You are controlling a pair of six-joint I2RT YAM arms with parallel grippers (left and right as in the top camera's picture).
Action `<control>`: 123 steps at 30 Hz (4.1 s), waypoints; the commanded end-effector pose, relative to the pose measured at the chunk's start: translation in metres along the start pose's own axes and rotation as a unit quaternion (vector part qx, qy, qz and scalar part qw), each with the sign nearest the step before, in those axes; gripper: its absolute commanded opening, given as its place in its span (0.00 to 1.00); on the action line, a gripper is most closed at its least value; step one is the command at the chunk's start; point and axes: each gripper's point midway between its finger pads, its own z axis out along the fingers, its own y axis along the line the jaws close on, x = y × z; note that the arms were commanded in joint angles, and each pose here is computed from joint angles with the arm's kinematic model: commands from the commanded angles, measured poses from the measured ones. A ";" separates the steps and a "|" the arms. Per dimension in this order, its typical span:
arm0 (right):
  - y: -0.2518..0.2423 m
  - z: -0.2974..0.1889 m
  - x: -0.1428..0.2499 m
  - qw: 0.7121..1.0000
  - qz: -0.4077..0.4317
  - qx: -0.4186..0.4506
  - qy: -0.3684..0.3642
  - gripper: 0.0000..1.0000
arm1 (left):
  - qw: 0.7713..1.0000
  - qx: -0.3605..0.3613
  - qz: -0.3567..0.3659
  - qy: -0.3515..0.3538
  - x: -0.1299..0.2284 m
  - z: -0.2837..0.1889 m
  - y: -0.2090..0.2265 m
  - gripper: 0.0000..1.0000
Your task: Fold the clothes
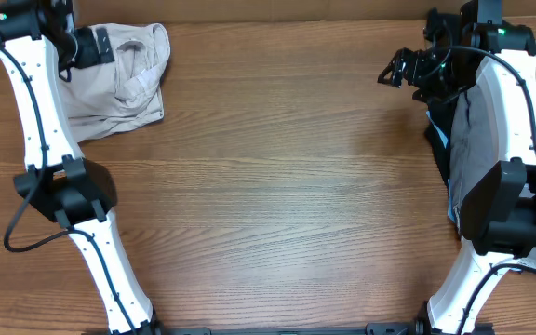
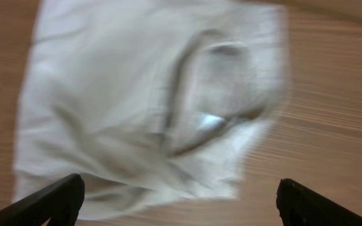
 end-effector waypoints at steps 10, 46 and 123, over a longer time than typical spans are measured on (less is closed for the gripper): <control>0.020 -0.037 -0.012 0.998 0.017 -0.009 -0.052 1.00 | 0.995 0.084 0.050 -0.038 0.015 -0.098 -0.112 1.00; 0.023 -0.139 0.073 0.993 0.001 0.102 -0.057 1.00 | 0.992 -0.066 0.062 0.089 0.066 -0.004 -0.050 1.00; 0.023 -0.137 0.069 0.993 0.000 0.102 -0.061 1.00 | 0.982 -0.179 -0.011 0.058 0.107 0.111 0.128 1.00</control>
